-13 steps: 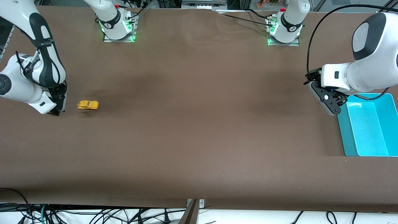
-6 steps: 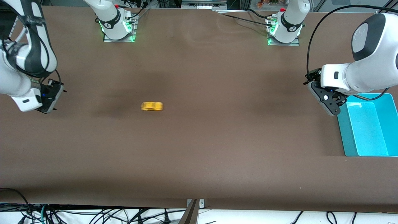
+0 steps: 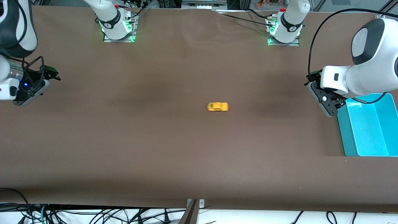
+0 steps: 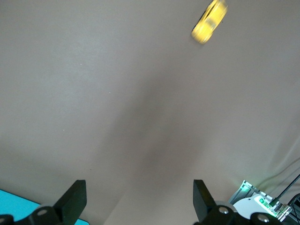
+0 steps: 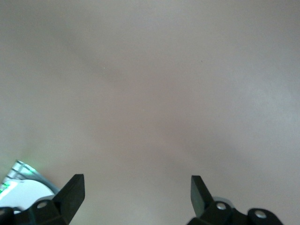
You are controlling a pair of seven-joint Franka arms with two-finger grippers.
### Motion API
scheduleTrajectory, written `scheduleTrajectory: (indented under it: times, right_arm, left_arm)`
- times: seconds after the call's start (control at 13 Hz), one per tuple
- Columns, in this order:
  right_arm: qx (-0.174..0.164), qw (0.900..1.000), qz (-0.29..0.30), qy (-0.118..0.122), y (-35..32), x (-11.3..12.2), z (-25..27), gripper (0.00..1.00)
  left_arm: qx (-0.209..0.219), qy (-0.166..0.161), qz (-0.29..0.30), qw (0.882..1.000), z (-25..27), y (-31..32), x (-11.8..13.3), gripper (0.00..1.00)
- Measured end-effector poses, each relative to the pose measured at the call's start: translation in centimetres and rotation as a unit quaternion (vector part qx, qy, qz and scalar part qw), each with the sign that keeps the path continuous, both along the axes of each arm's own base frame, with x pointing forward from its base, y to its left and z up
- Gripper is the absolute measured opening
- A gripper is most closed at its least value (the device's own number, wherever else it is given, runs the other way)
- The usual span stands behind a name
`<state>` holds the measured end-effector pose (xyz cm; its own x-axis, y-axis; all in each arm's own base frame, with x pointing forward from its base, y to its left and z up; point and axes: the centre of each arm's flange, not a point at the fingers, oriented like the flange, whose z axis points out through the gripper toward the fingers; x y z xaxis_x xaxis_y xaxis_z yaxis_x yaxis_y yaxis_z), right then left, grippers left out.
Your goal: Wind and store yellow beetle car
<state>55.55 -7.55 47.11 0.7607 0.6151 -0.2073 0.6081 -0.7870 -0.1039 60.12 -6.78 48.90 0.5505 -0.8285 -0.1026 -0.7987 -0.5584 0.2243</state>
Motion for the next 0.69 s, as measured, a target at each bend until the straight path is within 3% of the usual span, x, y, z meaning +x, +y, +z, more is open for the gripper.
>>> scheduleTrajectory:
  times: [0.23, 0.46, 0.62, 0.69]
  right_arm:
    - [-0.039, 0.993, -0.115, 0.007, 1.7, -0.4, 4.2, 1.00]
    - [-0.076, 0.961, -0.264, -0.013, 4.1, -0.9, 7.5, 1.00]
    - [-0.066, 0.939, -0.337, -0.025, 4.9, -0.9, 8.6, 1.00]
    - [-0.055, 0.932, -0.356, -0.030, 5.1, -0.7, 9.2, 1.00]
  left_arm:
    - [-0.008, -0.016, -0.024, 1.000, -2.1, 0.1, 0.9, 1.00]
    - [-0.016, -0.028, -0.057, 0.998, -6.6, 0.5, 0.8, 1.00]
    - [-0.021, -0.034, -0.080, 0.996, -10.1, 0.8, 0.0, 1.00]
    - [-0.022, -0.036, -0.088, 0.995, -11.7, 1.1, -0.4, 1.00]
